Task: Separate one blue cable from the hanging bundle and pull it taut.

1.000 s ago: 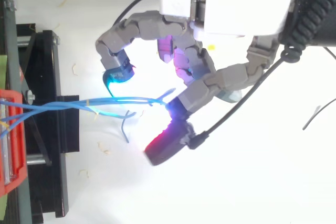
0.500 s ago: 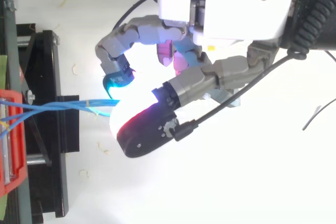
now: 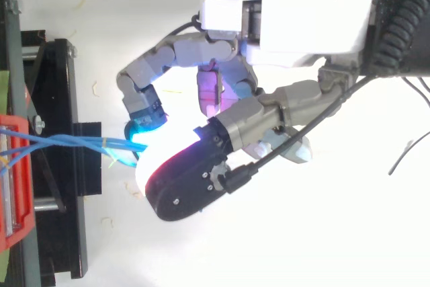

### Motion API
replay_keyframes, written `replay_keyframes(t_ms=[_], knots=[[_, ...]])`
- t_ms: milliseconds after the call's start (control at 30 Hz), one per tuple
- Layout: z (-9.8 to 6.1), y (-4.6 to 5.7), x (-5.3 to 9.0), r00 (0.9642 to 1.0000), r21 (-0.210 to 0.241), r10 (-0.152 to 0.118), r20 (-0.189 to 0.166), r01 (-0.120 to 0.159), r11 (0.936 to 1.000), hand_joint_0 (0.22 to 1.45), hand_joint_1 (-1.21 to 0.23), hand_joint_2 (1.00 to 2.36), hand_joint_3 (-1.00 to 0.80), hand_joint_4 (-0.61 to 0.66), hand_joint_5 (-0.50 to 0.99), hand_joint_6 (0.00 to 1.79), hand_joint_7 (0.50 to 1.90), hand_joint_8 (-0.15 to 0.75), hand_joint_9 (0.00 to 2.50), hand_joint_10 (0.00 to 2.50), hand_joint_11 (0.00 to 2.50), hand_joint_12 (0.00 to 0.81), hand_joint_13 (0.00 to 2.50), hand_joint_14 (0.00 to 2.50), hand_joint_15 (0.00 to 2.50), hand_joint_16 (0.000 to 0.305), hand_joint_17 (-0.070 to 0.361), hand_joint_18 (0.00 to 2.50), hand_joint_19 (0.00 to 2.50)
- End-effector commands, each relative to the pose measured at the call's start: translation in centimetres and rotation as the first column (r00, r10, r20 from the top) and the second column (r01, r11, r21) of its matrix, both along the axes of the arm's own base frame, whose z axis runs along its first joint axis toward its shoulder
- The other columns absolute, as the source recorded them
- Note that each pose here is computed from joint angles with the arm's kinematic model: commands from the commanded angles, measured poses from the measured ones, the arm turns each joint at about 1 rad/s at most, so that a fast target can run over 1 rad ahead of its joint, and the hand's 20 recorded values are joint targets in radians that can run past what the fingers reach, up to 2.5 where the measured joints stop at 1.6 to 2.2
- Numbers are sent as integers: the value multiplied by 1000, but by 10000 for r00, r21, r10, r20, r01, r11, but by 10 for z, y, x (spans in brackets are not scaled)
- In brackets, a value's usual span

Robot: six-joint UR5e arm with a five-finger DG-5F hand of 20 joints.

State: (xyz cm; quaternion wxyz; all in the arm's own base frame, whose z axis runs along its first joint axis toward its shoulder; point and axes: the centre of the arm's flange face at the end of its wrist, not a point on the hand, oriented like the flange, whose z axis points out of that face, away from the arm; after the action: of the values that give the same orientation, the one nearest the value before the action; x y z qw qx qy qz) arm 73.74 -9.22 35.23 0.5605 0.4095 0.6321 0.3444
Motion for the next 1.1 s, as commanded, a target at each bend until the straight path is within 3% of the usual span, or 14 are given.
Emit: replay_keyframes(t_ms=[0, 233, 300, 433, 700, 933, 1067], knots=[[0, 3, 0, 10000, 363, -18, 12, 17, 9993, 428, -477, 1000, -500, 127, 143, 502, 1327, 114, 2160, 25, 547, 324, 1634, 23, 798, 61, 137, 961, 686], [-1, 7, 1, 10000, 529, 21, -1, -21, 9986, 366, -537, 1000, -500, 183, 139, 503, 1307, 166, 2144, 22, 525, 355, 1640, 22, 765, 69, 156, 1028, 651], [-1, 7, 1, 10000, 607, 26, 0, -26, 9982, 414, -548, 1000, -500, 167, 141, 503, 1290, 148, 2143, 25, 535, 332, 1635, 20, 785, 64, 144, 985, 681], [-1, 9, 1, 10000, 620, 39, 1, -39, 9981, 567, -435, 1000, -500, 126, 139, 503, 1277, 78, 2178, 25, 539, 269, 1604, 25, 792, 49, 109, 895, 749], [-2, 9, -1, 9999, 609, 39, -137, -30, 9981, 701, -628, 1005, -438, 116, 138, 503, 1269, 85, 2165, 25, 578, 272, 1587, 25, 783, 46, 104, 899, 764], [-2, 10, 0, 10000, 606, 9, -90, -3, 9982, 713, -698, 1016, -296, 98, 137, 504, 1269, 111, 2146, 27, 612, 276, 1567, 24, 795, 46, 104, 899, 768], [-1, 9, 1, 9999, 593, -113, -43, 115, 9982, 698, -815, 1015, -291, 98, 135, 503, 1276, 135, 2123, 27, 644, 282, 1554, 26, 802, 47, 105, 893, 759]])
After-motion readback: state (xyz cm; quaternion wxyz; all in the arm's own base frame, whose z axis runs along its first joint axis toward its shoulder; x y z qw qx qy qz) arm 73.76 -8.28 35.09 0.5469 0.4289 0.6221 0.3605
